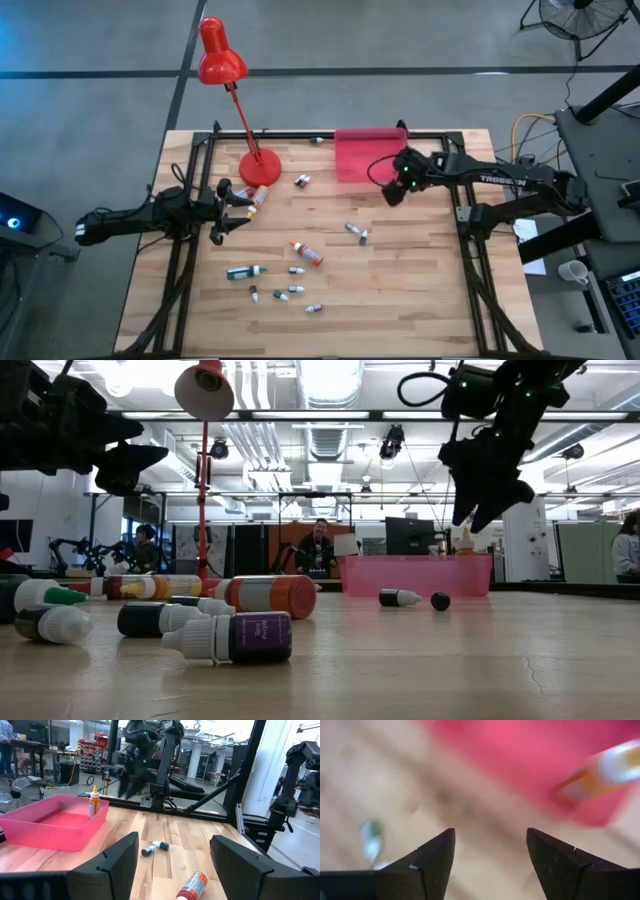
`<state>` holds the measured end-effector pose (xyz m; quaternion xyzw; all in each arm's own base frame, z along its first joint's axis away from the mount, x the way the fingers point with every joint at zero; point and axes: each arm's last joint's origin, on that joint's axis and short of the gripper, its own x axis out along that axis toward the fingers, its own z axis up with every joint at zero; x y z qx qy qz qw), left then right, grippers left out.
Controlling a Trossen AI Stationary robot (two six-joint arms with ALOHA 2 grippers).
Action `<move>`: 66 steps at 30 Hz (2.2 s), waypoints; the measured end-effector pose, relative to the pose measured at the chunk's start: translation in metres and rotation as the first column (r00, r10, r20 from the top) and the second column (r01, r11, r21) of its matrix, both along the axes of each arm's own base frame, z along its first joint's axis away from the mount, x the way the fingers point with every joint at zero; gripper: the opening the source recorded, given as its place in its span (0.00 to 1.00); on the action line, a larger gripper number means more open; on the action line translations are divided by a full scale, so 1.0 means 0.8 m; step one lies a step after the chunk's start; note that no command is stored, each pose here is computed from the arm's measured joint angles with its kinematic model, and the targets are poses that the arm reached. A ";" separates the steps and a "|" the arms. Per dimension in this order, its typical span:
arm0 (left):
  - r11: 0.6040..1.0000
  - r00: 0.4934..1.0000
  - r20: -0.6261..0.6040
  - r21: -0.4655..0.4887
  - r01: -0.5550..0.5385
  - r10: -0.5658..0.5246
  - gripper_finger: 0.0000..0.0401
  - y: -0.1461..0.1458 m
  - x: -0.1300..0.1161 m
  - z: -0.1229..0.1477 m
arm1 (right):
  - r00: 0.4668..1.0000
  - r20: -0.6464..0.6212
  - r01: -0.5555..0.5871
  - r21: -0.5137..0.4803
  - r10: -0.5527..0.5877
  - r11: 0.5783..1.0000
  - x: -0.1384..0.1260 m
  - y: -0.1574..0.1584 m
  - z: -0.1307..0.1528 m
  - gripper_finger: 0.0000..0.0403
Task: Pick & Place food coloring
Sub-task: Put the small blue food coloring bottle into the red bin
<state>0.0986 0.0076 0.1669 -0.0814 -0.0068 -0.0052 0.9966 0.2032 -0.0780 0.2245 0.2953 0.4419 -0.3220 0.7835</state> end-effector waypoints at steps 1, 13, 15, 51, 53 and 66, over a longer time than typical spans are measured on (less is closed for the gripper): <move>1.000 1.000 0.000 0.000 0.000 0.000 0.55 0.000 0.000 0.000 | 0.999 -0.005 -0.042 0.025 0.042 0.999 0.003 0.005 -0.003 0.59; 1.000 1.000 0.000 0.000 0.000 0.000 0.55 0.000 0.000 0.000 | 0.889 -0.098 -0.448 0.003 0.446 0.894 0.021 0.038 -0.019 0.57; 1.000 1.000 0.000 0.000 0.000 0.000 0.55 0.000 0.000 0.000 | 0.906 -0.082 -0.416 0.022 0.416 0.909 0.021 0.039 -0.019 0.57; 1.000 1.000 0.001 0.009 -0.003 0.003 0.55 0.000 0.000 0.000 | 0.509 -0.096 -0.850 -0.213 0.855 0.482 0.109 0.088 -0.019 0.57; 1.000 1.000 0.011 -0.007 -0.026 0.026 0.55 0.001 0.000 0.001 | 0.522 -0.087 -0.842 -0.211 0.848 0.496 0.110 0.088 -0.018 0.57; 0.624 0.946 0.318 -0.754 0.207 0.070 0.55 0.003 -0.007 0.038 | 0.734 0.043 -0.672 -0.090 0.677 0.735 0.109 0.088 -0.017 0.57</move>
